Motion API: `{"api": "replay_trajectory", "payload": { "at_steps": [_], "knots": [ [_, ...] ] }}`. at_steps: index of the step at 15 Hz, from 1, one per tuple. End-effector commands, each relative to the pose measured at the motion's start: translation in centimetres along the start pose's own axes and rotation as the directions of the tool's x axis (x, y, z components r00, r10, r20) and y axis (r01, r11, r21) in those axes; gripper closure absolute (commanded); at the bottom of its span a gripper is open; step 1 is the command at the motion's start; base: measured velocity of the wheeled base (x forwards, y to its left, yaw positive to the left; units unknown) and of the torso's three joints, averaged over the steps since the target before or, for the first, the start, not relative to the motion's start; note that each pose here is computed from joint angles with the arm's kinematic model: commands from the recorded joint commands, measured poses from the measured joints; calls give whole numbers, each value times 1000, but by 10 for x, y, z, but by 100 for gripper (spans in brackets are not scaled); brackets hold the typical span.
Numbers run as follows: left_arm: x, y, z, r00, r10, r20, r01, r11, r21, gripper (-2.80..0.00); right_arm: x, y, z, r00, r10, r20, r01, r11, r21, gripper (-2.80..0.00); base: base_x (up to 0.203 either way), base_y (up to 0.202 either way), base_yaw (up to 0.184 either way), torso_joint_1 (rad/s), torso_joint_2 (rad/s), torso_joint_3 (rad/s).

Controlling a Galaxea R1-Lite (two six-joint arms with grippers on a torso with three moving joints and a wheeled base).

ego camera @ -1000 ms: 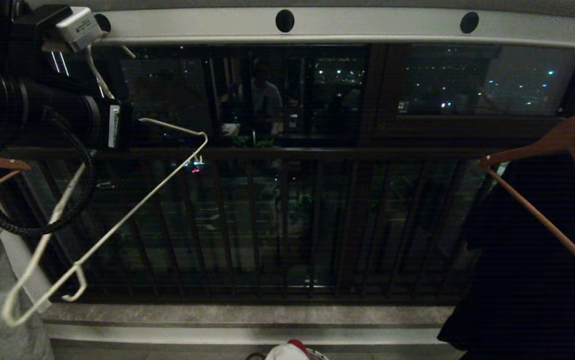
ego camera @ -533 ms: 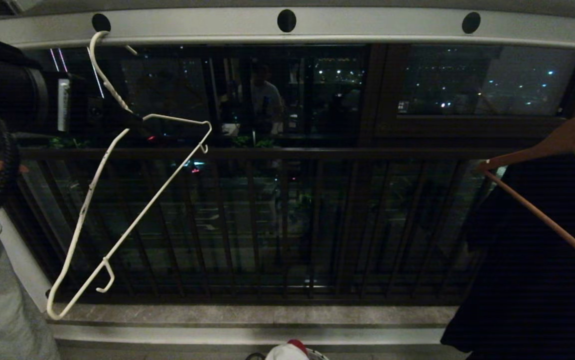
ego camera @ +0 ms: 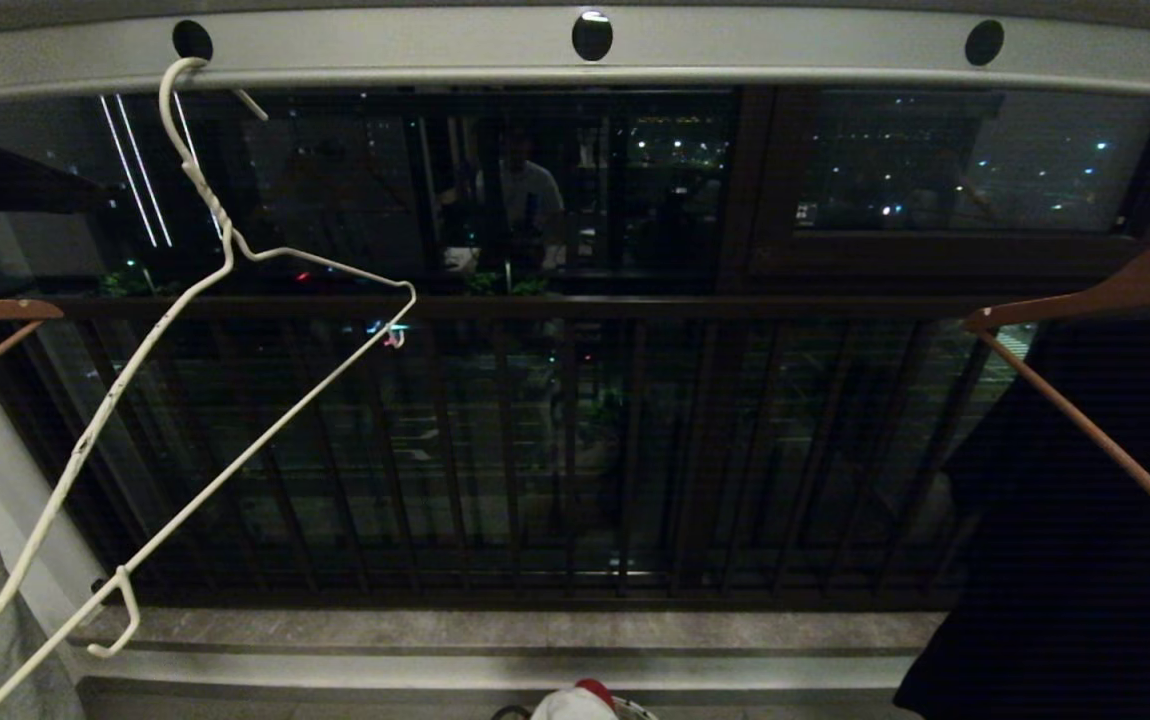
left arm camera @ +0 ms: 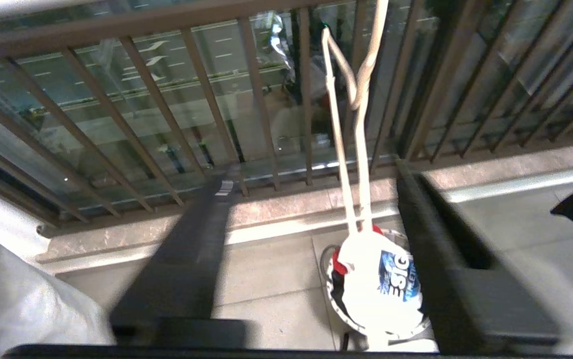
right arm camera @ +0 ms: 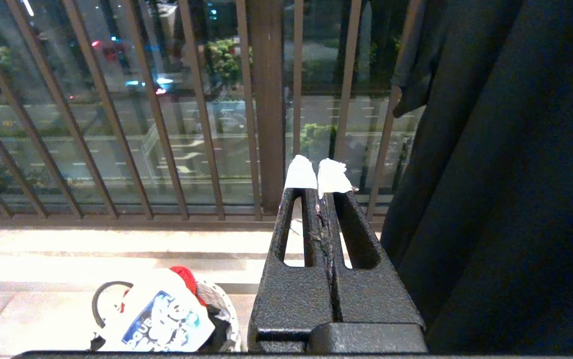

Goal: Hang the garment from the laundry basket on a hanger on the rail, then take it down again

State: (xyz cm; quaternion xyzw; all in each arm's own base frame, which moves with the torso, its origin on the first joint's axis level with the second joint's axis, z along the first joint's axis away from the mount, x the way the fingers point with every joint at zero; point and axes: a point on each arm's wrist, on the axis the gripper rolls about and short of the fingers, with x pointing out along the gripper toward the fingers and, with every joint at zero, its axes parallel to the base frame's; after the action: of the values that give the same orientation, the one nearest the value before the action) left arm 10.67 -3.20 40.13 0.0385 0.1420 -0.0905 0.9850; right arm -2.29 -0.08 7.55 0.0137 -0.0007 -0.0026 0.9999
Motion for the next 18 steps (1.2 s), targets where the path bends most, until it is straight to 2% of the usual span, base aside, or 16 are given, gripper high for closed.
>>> {"api": "replay_trajectory", "payload": {
  "at_steps": [1, 5, 8, 12, 14, 16, 18],
  "knots": [
    [-28, 3, -17, 1000, -18, 20, 18, 1000, -5, 0, 0, 0, 0, 1000, 0, -3, 0, 1000, 0, 0, 0, 0, 0, 0, 0, 0],
    [-66, 8, -61, 999, -28, 37, 31, 996, -82, 0, 0, 0, 0, 1000, 0, -3, 0, 1000, 0, 0, 0, 0, 0, 0, 0, 0],
    [-83, 10, -106, 994, 69, 87, -58, 990, -128, 0, 0, 0, 0, 1000, 0, -3, 0, 1000, 0, 0, 0, 0, 0, 0, 0, 0],
    [-118, 3, -177, 957, 181, 229, -142, 974, -178, 0, 0, 0, 0, 1000, 0, -3, 0, 1000, 0, 0, 0, 0, 0, 0, 0, 0],
    [-113, -2, -210, 951, 214, 222, -167, 963, -212, 0, 0, 0, 0, 1000, 0, -3, 0, 1000, 0, 0, 0, 0, 0, 0, 0, 0],
    [-101, -4, -233, 944, 240, 229, -183, 953, -242, 0, 0, 0, 0, 1000, 0, -3, 0, 1000, 0, 0, 0, 0, 0, 0, 0, 0],
    [-91, -6, -257, 940, 246, 238, -189, 953, -236, 0, 0, 0, 0, 1000, 0, -3, 0, 1000, 0, 0, 0, 0, 0, 0, 0, 0]
  ]
}}
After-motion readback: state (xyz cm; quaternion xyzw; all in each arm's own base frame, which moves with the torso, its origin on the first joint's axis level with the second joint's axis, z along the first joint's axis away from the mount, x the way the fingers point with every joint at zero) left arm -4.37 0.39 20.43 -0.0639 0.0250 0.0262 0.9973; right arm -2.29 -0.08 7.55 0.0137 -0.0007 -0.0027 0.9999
